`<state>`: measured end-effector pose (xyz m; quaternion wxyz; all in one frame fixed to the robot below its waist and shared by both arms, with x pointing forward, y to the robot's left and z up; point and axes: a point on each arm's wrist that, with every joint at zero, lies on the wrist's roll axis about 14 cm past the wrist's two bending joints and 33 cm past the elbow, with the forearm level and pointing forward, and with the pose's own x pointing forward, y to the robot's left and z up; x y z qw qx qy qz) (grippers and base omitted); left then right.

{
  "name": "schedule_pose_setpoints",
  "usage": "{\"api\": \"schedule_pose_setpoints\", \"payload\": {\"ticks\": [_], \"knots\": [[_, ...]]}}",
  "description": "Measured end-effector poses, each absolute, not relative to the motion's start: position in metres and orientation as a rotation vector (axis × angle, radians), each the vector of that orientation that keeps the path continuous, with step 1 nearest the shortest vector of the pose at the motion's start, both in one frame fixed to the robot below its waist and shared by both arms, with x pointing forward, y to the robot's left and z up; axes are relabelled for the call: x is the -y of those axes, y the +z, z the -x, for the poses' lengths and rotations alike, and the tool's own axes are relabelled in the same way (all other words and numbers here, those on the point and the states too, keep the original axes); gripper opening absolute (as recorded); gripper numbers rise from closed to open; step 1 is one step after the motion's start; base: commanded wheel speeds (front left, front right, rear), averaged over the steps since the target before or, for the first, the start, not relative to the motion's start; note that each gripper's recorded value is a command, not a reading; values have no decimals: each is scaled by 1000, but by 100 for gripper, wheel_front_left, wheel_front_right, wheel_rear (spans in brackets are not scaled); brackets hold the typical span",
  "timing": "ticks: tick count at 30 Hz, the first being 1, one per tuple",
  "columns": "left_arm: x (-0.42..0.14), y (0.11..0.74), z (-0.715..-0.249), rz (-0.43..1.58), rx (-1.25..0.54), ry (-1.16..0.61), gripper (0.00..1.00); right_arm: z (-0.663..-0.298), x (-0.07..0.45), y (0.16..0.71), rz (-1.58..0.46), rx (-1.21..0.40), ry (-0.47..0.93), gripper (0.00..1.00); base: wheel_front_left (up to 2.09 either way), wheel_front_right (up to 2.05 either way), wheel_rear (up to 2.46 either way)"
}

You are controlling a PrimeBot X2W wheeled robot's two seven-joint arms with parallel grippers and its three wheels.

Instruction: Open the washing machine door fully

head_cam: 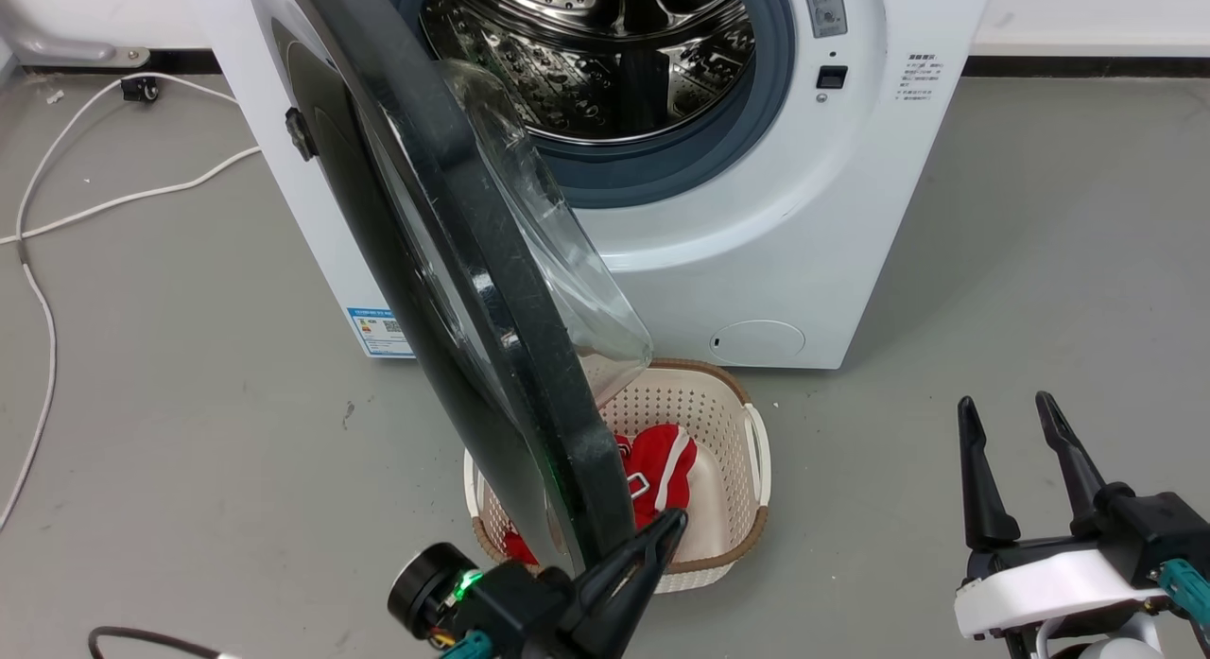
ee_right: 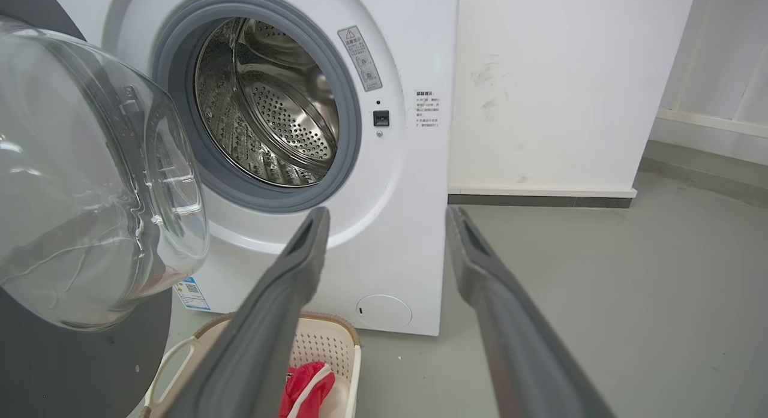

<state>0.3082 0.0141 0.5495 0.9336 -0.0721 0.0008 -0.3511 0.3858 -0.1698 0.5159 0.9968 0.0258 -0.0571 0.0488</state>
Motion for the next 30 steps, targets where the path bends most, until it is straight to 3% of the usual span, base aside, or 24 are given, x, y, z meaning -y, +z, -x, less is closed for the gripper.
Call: {"api": "schedule_pose_setpoints", "payload": {"ticks": [11, 30], "knots": [[-16, 547, -342, 160, 65, -644, 0, -388, 169, 512, -62, 97, 98, 100, 0, 0, 0], [-39, 542, -339, 187, 75, -531, 0, -390, 165, 508, -76, 80, 108, 100, 0, 0, 0]]}}
